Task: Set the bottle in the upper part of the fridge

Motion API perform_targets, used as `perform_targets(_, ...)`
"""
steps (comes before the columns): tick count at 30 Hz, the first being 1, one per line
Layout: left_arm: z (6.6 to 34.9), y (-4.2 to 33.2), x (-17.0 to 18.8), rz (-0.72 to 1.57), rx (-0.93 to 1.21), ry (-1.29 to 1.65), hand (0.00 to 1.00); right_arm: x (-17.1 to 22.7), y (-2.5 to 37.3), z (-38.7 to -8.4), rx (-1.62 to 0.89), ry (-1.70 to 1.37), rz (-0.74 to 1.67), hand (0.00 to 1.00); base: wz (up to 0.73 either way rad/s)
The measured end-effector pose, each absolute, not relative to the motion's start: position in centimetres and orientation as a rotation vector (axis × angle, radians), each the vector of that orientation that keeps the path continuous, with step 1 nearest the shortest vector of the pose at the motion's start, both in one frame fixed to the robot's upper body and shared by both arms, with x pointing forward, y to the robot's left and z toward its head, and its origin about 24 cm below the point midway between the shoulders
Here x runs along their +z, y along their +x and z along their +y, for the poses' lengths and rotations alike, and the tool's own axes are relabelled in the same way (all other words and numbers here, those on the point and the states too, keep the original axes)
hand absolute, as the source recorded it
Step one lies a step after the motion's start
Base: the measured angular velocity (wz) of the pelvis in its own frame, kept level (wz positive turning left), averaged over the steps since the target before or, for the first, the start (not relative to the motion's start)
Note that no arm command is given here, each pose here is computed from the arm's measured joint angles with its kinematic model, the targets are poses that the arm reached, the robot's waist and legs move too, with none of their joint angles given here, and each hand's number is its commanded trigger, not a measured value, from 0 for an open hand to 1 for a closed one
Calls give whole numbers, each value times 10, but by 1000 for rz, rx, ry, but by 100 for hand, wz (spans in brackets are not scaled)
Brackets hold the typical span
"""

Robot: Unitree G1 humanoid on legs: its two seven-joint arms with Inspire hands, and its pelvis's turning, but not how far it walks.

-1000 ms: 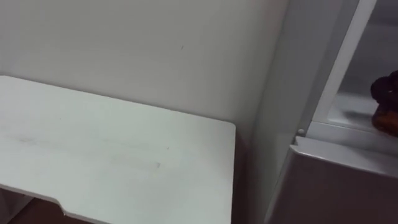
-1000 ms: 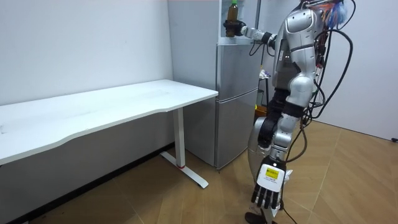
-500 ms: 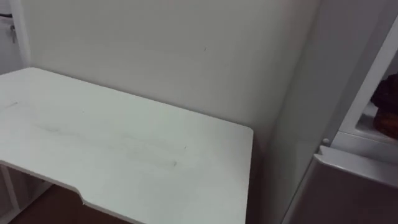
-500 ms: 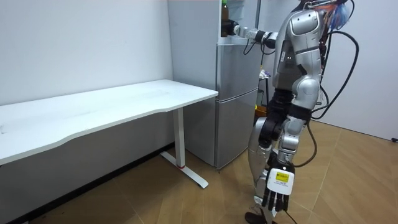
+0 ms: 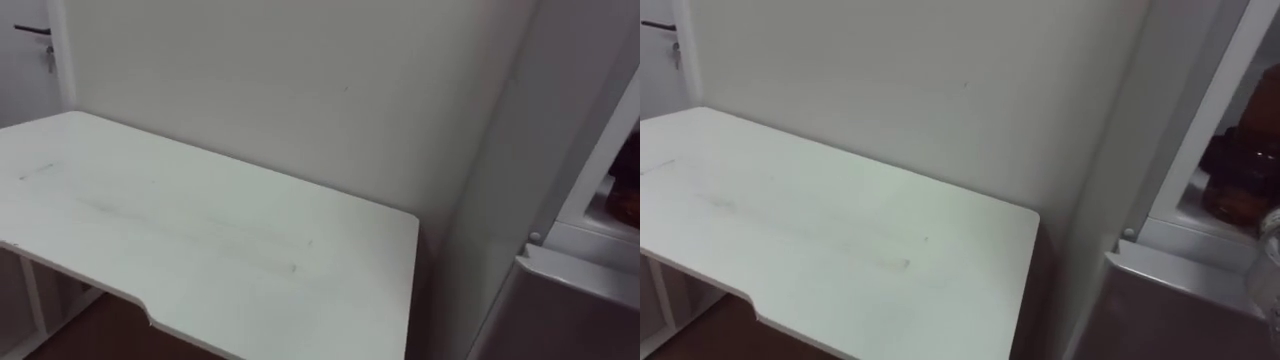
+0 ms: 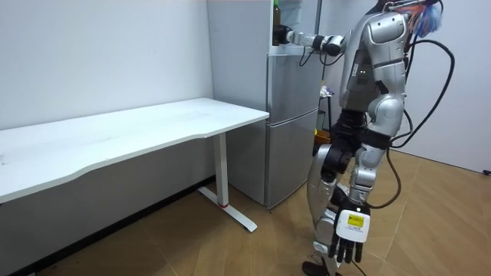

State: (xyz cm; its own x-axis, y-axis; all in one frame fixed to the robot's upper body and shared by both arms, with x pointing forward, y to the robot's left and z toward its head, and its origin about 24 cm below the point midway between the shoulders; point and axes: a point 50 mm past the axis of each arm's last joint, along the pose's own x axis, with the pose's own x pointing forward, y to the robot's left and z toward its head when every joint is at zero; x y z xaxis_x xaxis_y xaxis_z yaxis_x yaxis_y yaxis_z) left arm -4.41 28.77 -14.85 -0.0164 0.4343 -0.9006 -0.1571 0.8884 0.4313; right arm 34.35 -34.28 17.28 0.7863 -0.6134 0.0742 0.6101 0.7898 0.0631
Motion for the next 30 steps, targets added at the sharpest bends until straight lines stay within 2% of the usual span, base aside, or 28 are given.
perform_targets(14,287,-70,-145,1587,497,222,0,175,340,-349,-705,31,-136,100,8)
perform_targets(25,291,-47,-146,1507,517,203,0,179,339,-357,-773,46,-199,100,6)
perform_targets(26,291,-45,-146,1498,516,203,0,180,339,-357,-776,47,-202,88,11)
perform_targets(27,291,-39,-145,1478,501,214,0,181,339,-357,-784,49,-206,57,12)
perform_targets(28,291,-33,-145,1455,490,217,0,182,340,-358,-791,53,-209,31,11)
perform_targets(30,291,-25,-144,1416,475,227,0,182,340,-360,-809,59,-208,1,6)
